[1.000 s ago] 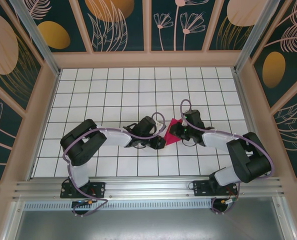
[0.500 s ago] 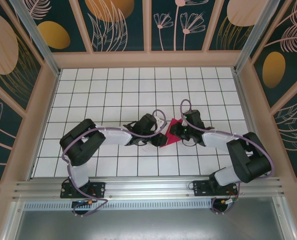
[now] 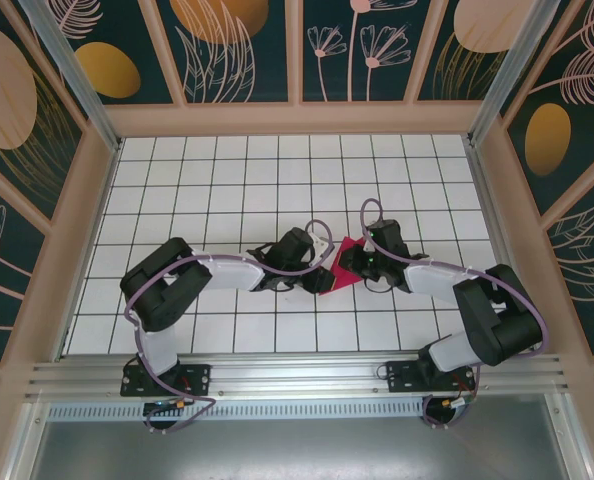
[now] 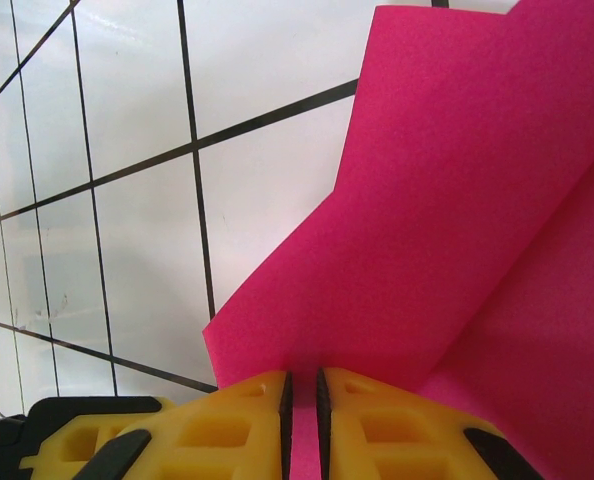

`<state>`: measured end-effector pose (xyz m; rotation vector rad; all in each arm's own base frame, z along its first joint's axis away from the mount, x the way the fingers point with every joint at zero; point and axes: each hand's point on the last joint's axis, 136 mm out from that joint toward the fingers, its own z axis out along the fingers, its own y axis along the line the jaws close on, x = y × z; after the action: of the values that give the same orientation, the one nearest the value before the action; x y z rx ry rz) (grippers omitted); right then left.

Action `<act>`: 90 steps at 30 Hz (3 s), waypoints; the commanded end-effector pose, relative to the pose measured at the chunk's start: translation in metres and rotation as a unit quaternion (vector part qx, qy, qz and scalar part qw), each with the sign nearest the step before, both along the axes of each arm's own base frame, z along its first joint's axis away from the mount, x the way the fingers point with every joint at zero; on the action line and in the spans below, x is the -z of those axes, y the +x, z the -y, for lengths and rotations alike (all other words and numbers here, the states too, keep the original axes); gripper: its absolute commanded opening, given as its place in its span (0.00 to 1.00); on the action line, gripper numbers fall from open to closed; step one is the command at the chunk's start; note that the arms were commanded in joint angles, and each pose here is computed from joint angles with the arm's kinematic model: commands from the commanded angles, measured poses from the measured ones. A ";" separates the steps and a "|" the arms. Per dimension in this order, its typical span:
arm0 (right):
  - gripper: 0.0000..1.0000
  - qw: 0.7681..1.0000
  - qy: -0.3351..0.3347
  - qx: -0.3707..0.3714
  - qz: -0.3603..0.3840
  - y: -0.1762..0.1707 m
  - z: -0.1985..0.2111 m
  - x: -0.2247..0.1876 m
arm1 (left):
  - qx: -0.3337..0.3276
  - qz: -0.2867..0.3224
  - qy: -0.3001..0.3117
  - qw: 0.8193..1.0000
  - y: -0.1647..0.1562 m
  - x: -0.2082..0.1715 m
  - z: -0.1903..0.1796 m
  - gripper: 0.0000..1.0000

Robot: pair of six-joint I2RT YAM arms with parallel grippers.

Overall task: Fold a paper plane with a square sheet of paper (pick it up from the middle)
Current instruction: Fourth fold the wing at the center of the table.

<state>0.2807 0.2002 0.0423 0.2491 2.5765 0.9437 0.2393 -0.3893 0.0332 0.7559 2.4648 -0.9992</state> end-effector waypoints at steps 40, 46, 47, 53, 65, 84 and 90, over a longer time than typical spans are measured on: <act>0.19 0.999 -0.005 0.016 0.028 0.004 0.011 -0.020 | 0.009 0.026 0.020 0.999 0.002 0.003 0.018 0.00; 0.19 0.999 0.023 0.003 0.033 0.003 0.005 -0.027 | 0.032 -0.022 -0.020 0.999 -0.003 -0.004 0.027 0.00; 0.20 0.999 0.028 0.001 0.034 0.003 0.004 -0.028 | 0.037 -0.029 -0.022 0.999 -0.005 -0.003 0.028 0.00; 0.19 0.999 0.027 0.002 0.030 0.007 0.004 -0.024 | 0.029 -0.048 -0.035 0.998 -0.001 -0.001 0.027 0.00; 0.19 1.000 0.009 0.010 0.013 0.013 0.009 -0.007 | 0.032 -0.076 -0.051 0.995 -0.003 0.006 0.027 0.00; 0.19 1.000 0.011 0.025 0.015 0.008 0.015 -0.005 | 0.044 -0.102 -0.044 0.993 -0.005 0.013 0.032 0.00; 0.19 0.999 -0.001 0.029 0.012 0.012 0.017 0.000 | 0.045 -0.109 -0.038 0.992 -0.006 0.019 0.032 0.00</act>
<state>0.2858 0.1886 0.0441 0.3000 2.5559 0.9527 0.2336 -0.4208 0.0203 0.7785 2.5437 -1.2503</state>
